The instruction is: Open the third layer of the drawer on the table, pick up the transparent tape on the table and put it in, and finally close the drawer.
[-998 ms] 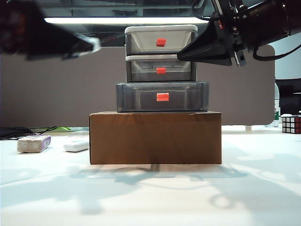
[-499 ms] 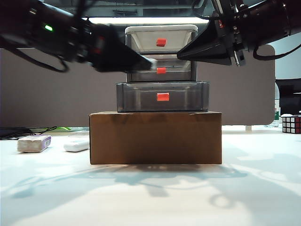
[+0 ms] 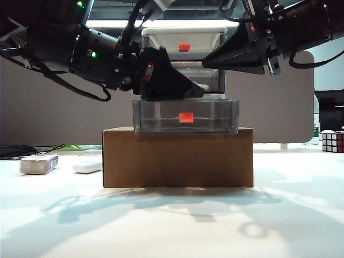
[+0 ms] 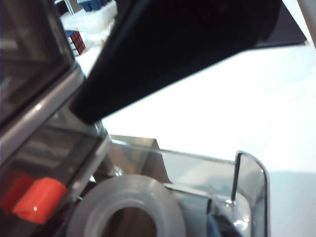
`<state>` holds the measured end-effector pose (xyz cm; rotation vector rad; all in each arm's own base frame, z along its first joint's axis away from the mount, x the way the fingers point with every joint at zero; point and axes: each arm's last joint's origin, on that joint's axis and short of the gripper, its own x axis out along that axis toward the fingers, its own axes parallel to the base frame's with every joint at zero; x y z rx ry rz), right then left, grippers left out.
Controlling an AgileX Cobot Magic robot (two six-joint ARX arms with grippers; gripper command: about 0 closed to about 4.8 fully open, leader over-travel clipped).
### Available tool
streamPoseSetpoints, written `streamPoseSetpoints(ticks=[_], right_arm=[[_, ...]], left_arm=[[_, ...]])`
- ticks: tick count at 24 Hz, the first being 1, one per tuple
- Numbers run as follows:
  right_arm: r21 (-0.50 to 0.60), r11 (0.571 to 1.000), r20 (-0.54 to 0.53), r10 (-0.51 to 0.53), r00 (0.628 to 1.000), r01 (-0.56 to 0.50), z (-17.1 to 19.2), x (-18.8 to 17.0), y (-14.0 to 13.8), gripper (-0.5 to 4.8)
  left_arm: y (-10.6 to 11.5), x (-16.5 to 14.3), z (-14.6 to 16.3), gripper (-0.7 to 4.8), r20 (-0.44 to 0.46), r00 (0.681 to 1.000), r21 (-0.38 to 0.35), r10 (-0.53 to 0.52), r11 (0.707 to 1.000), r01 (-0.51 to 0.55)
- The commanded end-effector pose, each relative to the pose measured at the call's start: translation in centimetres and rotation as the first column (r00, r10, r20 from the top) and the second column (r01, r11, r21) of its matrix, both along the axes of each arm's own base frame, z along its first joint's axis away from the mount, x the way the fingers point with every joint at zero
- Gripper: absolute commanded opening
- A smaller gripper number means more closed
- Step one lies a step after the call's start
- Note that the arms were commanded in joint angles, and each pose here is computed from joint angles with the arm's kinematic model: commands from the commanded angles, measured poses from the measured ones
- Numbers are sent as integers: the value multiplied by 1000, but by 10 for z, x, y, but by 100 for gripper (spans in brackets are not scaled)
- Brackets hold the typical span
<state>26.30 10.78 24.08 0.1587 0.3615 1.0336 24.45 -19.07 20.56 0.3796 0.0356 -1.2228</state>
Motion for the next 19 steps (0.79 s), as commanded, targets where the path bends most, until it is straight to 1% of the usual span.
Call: streamPoseSetpoints(ticks=[1,4,9,10,11,12,13,14,15,17,19], right_arm=[[9,1000,24,5,1000,-5,4,0,0,-5],[10,1000,23,5,1000,-5,4,0,0,-5],[10,1000,23,6,1000,-6,4,0,0,-5],[11,1000,23,9,1000,-9,4,0,0,-5],[11,1000,23,9,1000,-9,4,0,0,-5],[11,1000,23,9,1000,-9,4,0,0,-5],[11,1000,23,10,1000,-10,4,0,0,-5],[14,1000,23,19,1000,-19,5,0,0,-5],[16,1000,25,23,999,-23,5,0,1,-5],[17,1000,30,23,999,-23,5,0,1,-5],[19,1000,30,22,999,-22,5,0,1,-5]], left_arm=[[0,0,4,342,17,1000,-9,3,1000,-3],[0,0,8,341,24,1000,-39,1,999,0],[2,-2,16,339,38,999,-64,3,998,-1],[3,-5,23,324,23,1000,-87,2,996,0],[5,-7,29,291,8,1000,-106,7,994,-6],[8,-11,36,236,-10,1000,-124,9,992,-10],[15,-22,51,107,-78,997,-150,14,988,-26],[23,-34,61,36,-137,991,-141,-1,990,-18],[27,-41,63,-3,-174,984,-121,-25,993,4],[33,-51,61,-6,-264,962,-77,-64,996,45],[36,-56,54,-6,-350,934,-29,-66,998,59]])
